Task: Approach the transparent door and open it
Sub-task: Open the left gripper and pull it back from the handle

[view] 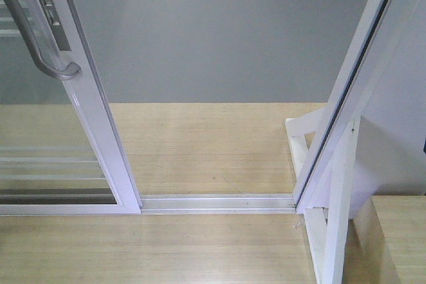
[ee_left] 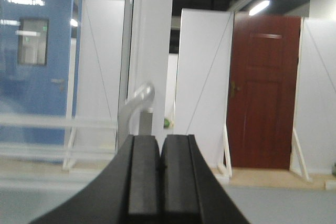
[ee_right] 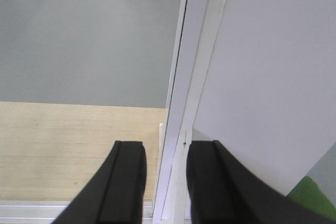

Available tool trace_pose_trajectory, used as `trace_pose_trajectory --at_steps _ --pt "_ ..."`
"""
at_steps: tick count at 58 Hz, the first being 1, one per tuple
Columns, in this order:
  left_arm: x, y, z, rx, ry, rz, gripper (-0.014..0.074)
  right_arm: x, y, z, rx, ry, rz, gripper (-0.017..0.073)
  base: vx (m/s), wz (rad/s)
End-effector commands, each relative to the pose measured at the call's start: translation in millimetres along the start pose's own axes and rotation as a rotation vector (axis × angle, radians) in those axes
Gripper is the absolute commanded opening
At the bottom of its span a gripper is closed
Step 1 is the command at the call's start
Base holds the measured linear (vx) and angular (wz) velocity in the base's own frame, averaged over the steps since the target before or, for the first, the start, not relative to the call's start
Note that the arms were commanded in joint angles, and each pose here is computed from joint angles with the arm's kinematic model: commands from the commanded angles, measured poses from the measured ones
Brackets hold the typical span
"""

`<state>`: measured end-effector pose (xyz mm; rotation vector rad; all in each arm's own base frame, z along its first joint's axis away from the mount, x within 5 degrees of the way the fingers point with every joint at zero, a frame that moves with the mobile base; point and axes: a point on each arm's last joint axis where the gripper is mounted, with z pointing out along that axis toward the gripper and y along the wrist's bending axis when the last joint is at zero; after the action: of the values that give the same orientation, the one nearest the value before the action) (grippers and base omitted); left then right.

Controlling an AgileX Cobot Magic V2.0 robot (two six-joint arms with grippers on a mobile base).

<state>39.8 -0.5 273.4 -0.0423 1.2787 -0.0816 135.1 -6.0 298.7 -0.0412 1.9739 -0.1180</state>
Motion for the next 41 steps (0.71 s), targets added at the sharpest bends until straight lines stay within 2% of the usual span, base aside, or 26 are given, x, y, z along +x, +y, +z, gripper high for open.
trace_pose_trajectory --at_steps 1,16,21,27,41 --pt "4.6 0.3 -1.1 0.008 -0.051 -0.008 -0.0007 -16.5 -1.9 -4.6 0.008 -0.107 -0.01 0.0302 0.0 0.0" --pt "71.7 5.7 -4.6 -0.008 0.143 -0.01 -0.0007 -16.5 -1.9 -4.6 0.008 -0.107 -0.01 0.0302 0.0 0.0" --pt "79.3 5.9 -6.3 -0.013 0.256 -0.01 -0.0006 -16.5 -1.9 -4.6 0.008 -0.107 -0.01 0.0302 0.0 0.0" --pt "86.0 6.1 -8.3 -0.017 0.332 -0.01 -0.0006 -16.5 -1.9 -4.6 0.008 -0.107 -0.01 0.0302 0.0 0.0" --pt "92.7 6.4 -11.0 -0.021 0.411 -0.01 -0.0006 -16.5 -1.9 -4.6 0.008 -0.107 -0.01 0.0302 0.0 0.0"
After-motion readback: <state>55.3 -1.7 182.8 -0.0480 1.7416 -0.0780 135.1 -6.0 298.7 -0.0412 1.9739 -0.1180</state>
